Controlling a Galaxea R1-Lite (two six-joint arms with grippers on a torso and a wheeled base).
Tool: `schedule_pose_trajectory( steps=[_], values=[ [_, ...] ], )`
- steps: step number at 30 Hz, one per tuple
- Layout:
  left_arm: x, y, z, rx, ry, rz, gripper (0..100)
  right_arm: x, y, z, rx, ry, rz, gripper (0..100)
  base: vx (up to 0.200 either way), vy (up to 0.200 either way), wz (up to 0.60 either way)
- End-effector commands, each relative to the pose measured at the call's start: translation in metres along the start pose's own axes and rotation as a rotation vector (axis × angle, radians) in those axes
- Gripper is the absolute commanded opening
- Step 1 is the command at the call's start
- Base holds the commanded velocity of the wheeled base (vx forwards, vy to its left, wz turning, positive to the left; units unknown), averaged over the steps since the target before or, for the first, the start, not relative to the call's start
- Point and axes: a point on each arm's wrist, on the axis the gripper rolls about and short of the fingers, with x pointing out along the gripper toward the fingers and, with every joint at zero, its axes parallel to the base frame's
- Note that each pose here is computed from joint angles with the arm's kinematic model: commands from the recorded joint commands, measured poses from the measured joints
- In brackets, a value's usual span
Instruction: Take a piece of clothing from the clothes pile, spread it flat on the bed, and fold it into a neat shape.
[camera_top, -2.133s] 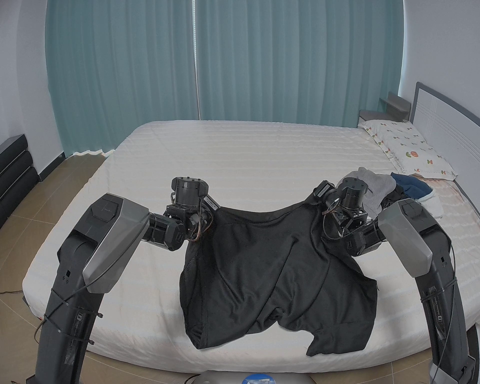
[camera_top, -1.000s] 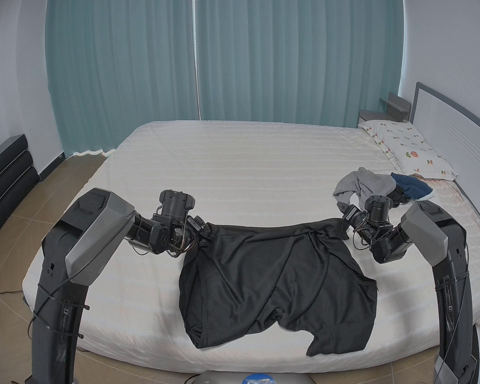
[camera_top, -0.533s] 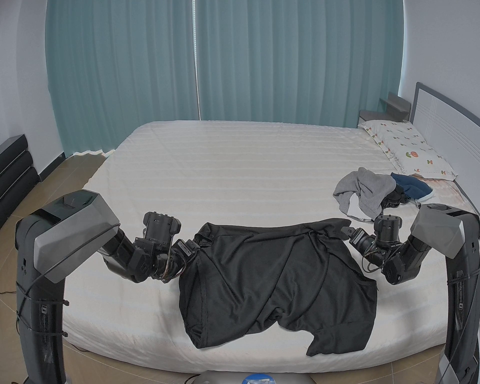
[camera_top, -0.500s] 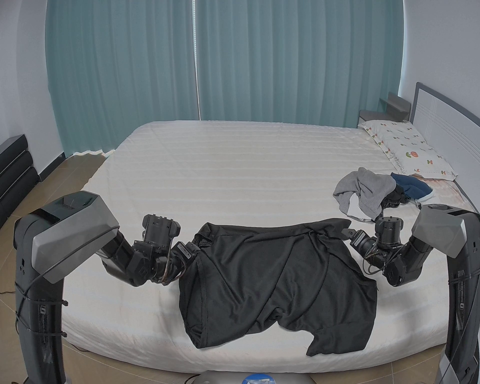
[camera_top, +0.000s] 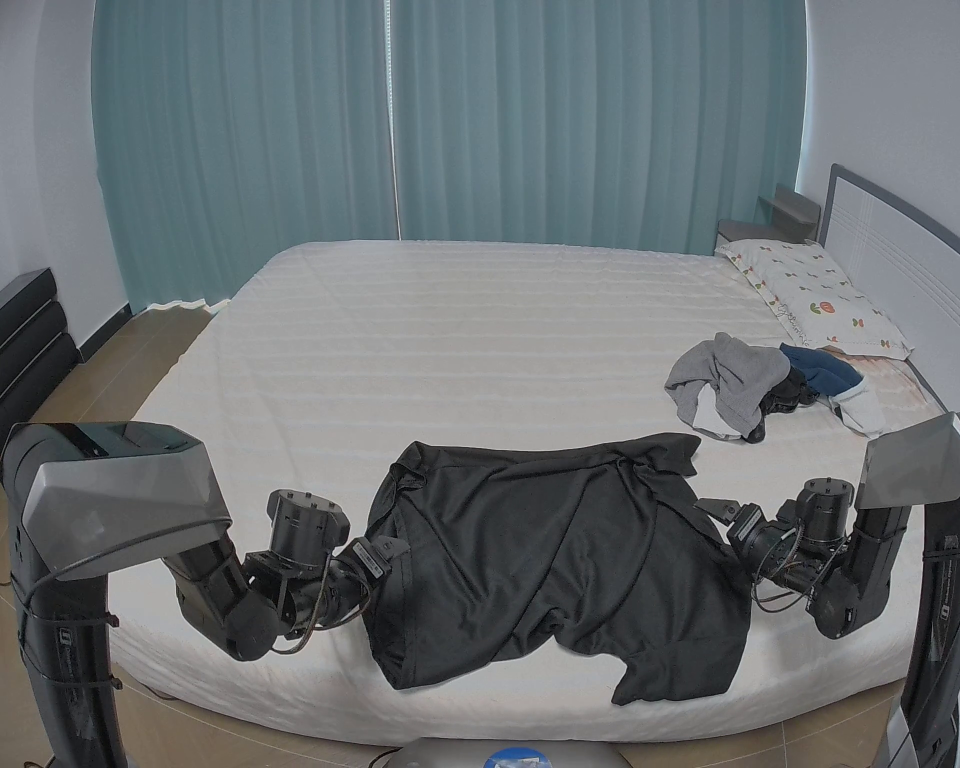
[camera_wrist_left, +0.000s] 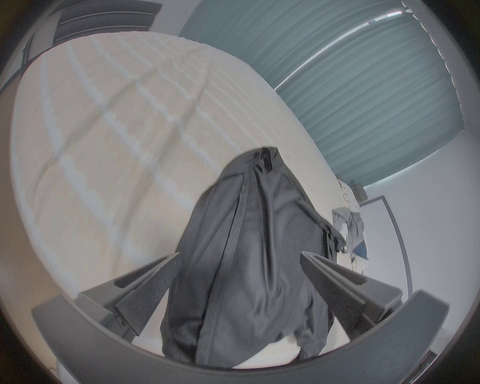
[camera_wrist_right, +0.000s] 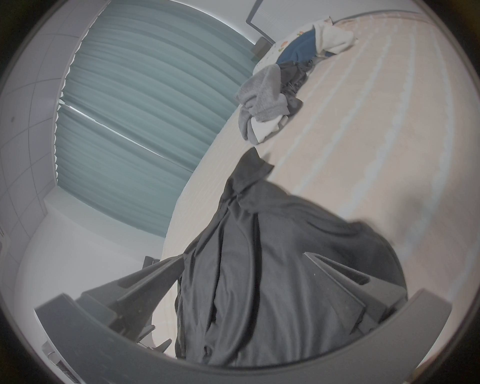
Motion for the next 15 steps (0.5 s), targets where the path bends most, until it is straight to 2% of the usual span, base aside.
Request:
schedule_pose_trajectory(
  steps=[1,4,9,15],
  values=[
    [-0.008,0.004,-0.014,0.022,0.035,0.011,100,-0.015,-0.005,-0.005,0.024,0.033,-0.017,100,-0.200,0.000,0.00],
    [-0.004,0.005,-0.025,0.051,0.047,0.026,100,-0.012,-0.011,-0.009,0.030,0.049,-0.033,100,0.000,0.000,0.00],
    [0.005,0.002,-0.041,0.119,0.000,0.028,100,-0.004,-0.020,-0.014,0.024,0.065,-0.052,100,0.000,0.000,0.00],
    [0.008,0.000,-0.053,0.209,0.003,0.037,100,-0.001,-0.023,-0.015,0.015,0.070,-0.058,100,0.000,0.000,0.00]
  ],
)
